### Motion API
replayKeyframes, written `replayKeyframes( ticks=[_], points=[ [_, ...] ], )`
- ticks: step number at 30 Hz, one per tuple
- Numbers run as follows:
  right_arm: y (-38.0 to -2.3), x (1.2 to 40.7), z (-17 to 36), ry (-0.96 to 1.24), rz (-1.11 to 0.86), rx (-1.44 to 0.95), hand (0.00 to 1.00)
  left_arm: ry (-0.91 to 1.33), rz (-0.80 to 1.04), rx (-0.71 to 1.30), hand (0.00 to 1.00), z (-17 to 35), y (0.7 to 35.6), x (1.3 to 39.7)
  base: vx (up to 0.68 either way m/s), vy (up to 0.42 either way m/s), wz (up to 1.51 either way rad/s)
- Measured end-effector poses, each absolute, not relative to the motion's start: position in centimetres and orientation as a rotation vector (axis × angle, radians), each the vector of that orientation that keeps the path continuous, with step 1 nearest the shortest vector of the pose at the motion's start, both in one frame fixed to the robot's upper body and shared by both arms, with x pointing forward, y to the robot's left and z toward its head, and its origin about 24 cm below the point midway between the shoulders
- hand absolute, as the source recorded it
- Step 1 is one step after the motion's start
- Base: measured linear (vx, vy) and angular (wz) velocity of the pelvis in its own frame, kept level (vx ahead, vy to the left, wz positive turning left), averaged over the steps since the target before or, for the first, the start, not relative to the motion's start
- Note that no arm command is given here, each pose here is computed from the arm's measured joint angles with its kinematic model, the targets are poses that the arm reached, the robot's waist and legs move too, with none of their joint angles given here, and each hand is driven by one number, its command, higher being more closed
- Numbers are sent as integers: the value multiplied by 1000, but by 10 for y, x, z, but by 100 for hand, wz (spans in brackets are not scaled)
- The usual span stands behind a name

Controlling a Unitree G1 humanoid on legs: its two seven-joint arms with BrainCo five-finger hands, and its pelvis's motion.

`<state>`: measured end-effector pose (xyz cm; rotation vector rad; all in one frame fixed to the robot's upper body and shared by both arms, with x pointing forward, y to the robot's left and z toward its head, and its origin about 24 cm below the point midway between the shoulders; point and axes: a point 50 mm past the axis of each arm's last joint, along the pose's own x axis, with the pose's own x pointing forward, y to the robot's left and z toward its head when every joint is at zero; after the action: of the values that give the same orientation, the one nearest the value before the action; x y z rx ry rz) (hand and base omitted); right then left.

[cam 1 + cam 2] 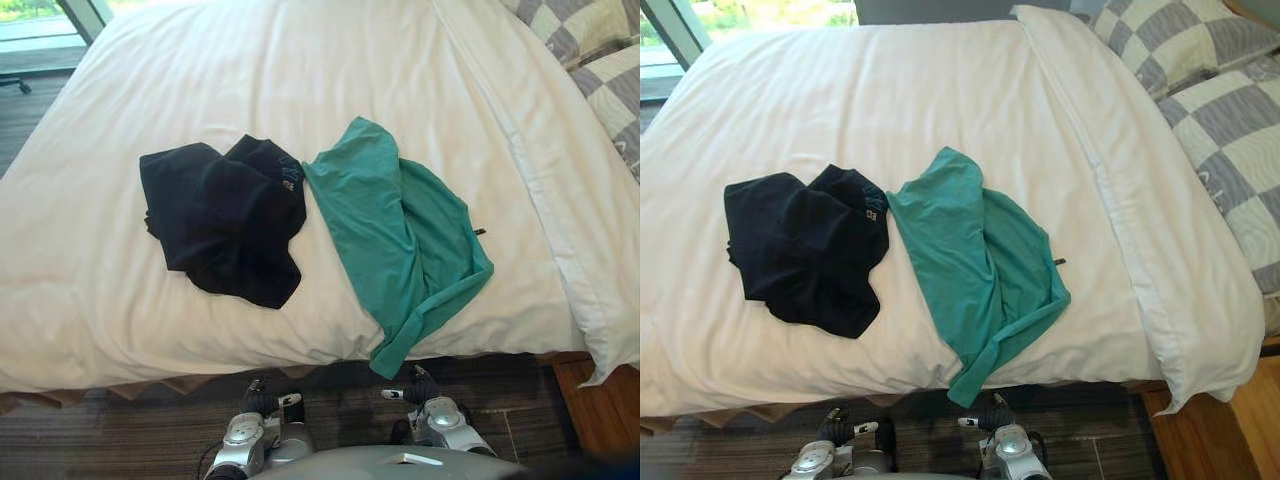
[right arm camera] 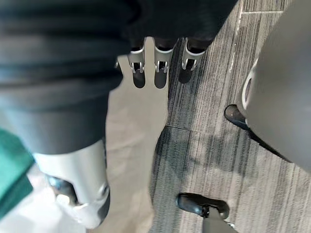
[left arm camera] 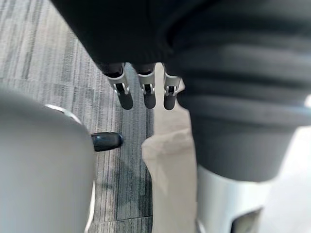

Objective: Tidy the bed and pick cloth on bed and put in laundry

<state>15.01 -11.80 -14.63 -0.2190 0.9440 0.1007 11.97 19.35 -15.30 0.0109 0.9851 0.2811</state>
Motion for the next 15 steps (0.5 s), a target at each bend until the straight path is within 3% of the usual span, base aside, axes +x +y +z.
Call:
replayKeyframes(
  ticks=[9, 15],
  points=[
    [-114, 145, -149, 961, 129, -230, 0, 1000, 480, -154, 0, -156, 200, 107, 27, 58, 23],
    [-133, 140, -148, 973, -83, -38, 0, 1003, 651, -326, 0, -159, 203, 91, 15, 51, 11]
  ],
)
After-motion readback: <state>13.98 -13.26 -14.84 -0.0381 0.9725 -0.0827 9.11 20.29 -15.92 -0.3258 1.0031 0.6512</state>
